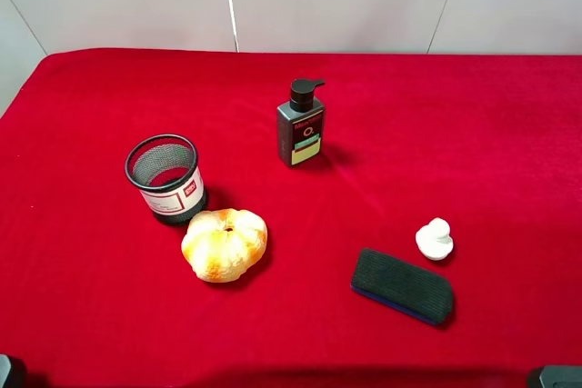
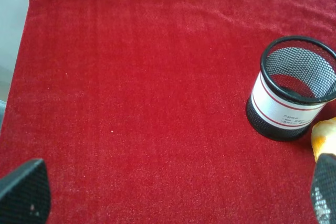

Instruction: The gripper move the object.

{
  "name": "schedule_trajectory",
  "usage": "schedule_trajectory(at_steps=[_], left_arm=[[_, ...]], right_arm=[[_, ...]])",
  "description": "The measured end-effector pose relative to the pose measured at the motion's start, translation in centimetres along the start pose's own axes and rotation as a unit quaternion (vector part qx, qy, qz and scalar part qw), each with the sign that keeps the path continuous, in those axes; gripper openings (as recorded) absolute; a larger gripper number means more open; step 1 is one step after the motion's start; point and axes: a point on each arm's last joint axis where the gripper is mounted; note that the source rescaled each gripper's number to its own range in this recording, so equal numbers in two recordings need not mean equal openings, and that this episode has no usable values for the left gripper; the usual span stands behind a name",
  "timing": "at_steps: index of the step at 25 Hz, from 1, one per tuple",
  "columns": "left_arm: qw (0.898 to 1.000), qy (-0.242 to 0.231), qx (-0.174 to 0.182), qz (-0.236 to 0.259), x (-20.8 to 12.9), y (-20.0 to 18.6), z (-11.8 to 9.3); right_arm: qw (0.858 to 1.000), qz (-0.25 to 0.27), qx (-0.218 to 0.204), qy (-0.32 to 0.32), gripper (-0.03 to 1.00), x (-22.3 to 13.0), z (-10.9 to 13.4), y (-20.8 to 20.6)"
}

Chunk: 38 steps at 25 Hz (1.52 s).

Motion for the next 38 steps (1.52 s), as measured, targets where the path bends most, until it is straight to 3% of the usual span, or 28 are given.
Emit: schedule_trajectory(at_steps=[11,35,38], left_arm=[[1.0,0.0,0.0,0.0,0.0,0.0,0.0],[1.0,0.0,0.0,0.0,0.0,0.0,0.0],[1.0,0.0,0.0,0.0,0.0,0.0,0.0]], right_arm=[[0.997,-0.073,-0.004,-0.028,1.0,-1.3,-0.6,-1.6],[0.997,-0.073,0.004,-0.012,1.0,-1.3,-0.5,-1.6],[0.997,-0.07,0.02,-0.02,1.0,-1.3,-0.5,-1.6]])
Point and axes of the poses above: a point on each arm's last joint axis where the gripper is mounted, y pointing out along that axis toward the gripper, z along the wrist's bending axis when the last joint is at zero, x = y × z, and after that the axes turned 9 degrees about y, right-handed
